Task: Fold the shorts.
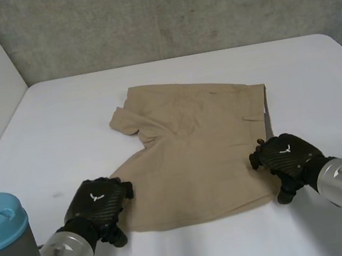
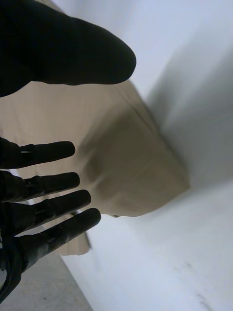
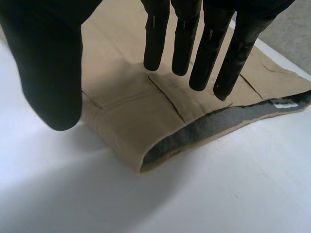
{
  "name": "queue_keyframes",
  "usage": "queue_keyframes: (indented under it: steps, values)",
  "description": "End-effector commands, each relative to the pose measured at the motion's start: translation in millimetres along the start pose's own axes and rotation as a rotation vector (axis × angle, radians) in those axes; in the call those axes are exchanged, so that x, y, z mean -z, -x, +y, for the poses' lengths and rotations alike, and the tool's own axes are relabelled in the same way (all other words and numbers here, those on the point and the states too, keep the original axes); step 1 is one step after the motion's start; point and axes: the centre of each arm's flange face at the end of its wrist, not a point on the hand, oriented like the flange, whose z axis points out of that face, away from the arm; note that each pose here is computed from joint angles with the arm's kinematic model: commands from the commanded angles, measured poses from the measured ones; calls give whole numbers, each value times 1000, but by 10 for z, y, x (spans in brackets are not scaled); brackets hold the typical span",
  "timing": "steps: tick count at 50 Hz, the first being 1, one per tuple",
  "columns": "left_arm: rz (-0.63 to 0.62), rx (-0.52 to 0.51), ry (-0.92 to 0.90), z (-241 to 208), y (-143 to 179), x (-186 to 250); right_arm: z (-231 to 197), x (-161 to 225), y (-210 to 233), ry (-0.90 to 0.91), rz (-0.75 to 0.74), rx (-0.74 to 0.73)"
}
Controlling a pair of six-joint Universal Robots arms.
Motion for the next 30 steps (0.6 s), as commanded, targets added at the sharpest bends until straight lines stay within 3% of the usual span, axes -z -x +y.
queue_keyframes:
  steps: [1, 18, 30]
  values:
    - [-24, 15, 31, 79, 69, -19, 125, -105, 14, -22, 24, 21]
    - [-36, 32, 83, 219, 112, -148, 106, -201, -50, -76, 63, 54]
    - [-46, 23, 40, 258, 100, -353, 85, -205, -150, -56, 140, -9]
